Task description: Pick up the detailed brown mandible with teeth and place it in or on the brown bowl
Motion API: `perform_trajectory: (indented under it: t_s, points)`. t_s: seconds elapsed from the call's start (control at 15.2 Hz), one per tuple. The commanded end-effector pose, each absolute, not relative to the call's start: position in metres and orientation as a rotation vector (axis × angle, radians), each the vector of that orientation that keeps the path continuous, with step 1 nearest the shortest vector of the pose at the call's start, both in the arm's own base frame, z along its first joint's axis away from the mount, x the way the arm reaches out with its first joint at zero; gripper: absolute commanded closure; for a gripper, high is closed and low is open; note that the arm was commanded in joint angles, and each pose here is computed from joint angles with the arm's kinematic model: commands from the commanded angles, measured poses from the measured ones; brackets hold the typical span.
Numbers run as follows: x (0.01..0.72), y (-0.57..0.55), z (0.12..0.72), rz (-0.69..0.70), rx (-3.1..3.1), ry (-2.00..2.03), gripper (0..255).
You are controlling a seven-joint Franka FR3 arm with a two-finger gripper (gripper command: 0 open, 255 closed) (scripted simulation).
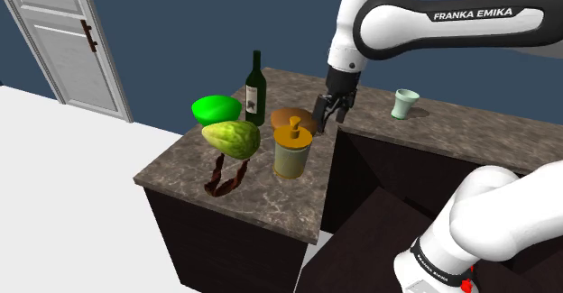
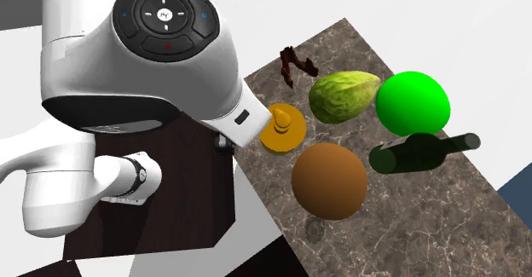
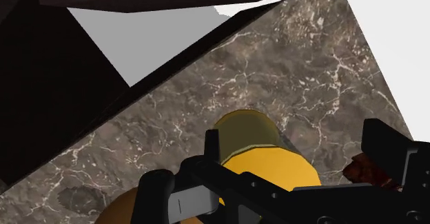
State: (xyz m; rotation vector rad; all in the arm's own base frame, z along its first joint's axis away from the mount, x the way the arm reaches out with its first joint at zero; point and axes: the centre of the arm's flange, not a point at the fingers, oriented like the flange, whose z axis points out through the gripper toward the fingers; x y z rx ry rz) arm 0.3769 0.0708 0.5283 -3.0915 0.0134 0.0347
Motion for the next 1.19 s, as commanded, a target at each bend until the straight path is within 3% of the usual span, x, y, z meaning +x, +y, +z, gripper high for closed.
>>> perform_trajectory:
  t_s: [0.0,1.12]
  points:
    - [0.393,0.088,0.515,0.037,-3.073,0.043,0]
    - [0.535,0.205,0.409,0.063,-2.919,0.268,0]
